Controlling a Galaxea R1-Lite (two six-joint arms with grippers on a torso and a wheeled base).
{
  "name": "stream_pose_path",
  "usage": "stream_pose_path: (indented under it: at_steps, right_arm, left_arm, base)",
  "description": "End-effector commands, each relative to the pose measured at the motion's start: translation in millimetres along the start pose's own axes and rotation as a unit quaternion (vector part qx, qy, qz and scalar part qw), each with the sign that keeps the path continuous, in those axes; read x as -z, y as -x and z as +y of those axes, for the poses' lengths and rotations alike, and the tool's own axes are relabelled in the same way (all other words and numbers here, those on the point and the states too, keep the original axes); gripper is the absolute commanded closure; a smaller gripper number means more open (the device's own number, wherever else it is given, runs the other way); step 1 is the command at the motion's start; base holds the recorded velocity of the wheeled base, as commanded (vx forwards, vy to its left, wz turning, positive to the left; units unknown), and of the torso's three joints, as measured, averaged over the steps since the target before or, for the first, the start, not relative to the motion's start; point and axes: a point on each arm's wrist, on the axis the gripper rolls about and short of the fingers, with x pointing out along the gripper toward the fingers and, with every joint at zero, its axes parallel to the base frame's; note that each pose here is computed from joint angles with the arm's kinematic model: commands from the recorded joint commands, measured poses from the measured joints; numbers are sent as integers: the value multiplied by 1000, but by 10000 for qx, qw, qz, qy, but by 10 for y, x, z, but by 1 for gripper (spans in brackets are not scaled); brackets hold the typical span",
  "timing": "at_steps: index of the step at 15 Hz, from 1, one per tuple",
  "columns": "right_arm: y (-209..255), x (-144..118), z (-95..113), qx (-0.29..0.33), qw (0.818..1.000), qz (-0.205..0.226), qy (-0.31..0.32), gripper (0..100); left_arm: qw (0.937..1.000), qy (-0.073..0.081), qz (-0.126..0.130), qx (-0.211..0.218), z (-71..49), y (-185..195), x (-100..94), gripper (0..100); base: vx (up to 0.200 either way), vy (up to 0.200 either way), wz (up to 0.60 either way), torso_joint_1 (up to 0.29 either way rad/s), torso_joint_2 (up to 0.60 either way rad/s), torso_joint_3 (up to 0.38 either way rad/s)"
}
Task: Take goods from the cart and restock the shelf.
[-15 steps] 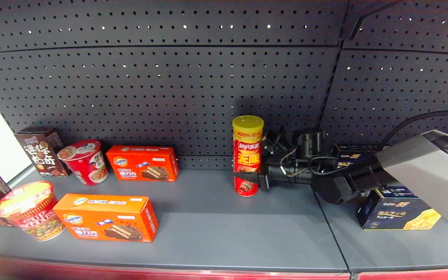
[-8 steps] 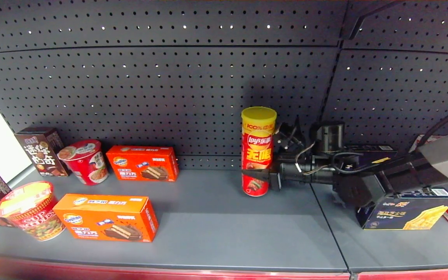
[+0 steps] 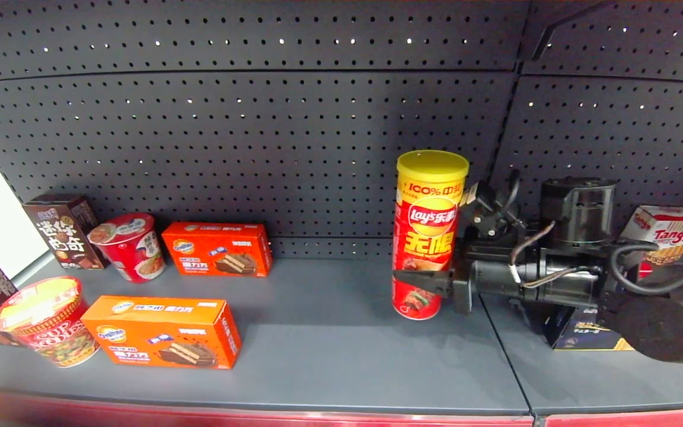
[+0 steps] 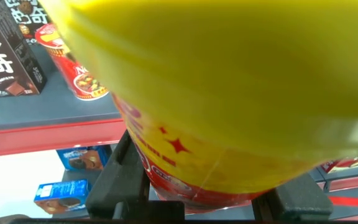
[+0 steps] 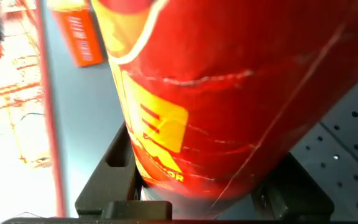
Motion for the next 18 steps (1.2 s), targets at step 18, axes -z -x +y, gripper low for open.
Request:
stream_pose_path:
  at_steps: [18]
  right_arm:
    - [1028, 220, 832, -62, 9994, -20, -354, 100]
  left_arm:
    - [9998, -7, -171, -93, -2, 42, -138, 100]
  base:
    - [0, 0, 0, 0, 0, 0]
